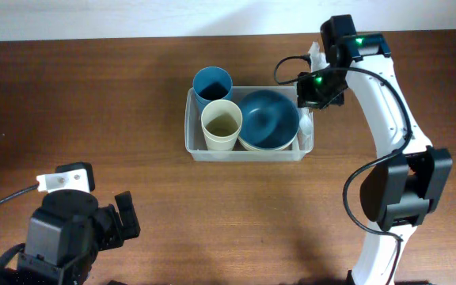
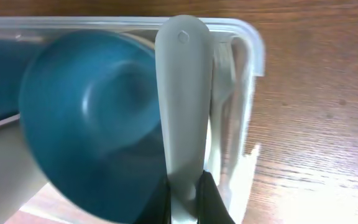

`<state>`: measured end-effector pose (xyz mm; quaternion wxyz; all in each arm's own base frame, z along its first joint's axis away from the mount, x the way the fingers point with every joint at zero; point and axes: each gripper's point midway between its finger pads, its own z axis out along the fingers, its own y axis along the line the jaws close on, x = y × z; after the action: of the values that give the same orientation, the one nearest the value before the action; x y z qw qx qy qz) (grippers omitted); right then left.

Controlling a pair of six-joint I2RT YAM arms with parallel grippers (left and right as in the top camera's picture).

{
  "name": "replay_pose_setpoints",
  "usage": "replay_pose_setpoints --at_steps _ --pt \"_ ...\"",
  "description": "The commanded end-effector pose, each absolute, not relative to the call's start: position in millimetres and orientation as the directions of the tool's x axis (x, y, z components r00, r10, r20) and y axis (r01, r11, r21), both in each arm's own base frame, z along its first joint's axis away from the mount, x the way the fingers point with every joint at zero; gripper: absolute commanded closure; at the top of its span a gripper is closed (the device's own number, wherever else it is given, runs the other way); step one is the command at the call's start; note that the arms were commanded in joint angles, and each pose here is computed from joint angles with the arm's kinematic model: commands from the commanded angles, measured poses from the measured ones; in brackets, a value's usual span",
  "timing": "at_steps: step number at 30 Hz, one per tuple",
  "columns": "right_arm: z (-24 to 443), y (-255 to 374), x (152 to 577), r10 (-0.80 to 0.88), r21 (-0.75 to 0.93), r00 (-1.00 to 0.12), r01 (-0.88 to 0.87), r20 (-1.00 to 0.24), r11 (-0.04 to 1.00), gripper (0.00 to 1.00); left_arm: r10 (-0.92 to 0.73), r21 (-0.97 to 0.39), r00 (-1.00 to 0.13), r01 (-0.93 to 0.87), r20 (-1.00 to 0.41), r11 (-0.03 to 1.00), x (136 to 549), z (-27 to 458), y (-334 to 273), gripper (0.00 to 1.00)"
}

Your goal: Pack container

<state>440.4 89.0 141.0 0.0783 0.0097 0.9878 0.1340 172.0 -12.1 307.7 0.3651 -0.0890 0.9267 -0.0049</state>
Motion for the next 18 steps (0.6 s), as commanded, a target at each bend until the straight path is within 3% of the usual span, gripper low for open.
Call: replay_pose_setpoints --at_steps 1,18 --pt "148.5 79.6 440.0 0.073 0.226 -0.982 0.032 -0.173 0.974 0.96 -0.179 -0.073 -0.714 -0.177 -0.677 0.982 171.7 307.1 -9.7 0.00" --pt "143.7 77.9 441.9 0.085 0.212 -0.982 0.048 -0.168 0.976 0.87 -0.179 -0.073 -0.714 -0.177 -0.677 0.981 171.7 307.1 -9.7 0.00"
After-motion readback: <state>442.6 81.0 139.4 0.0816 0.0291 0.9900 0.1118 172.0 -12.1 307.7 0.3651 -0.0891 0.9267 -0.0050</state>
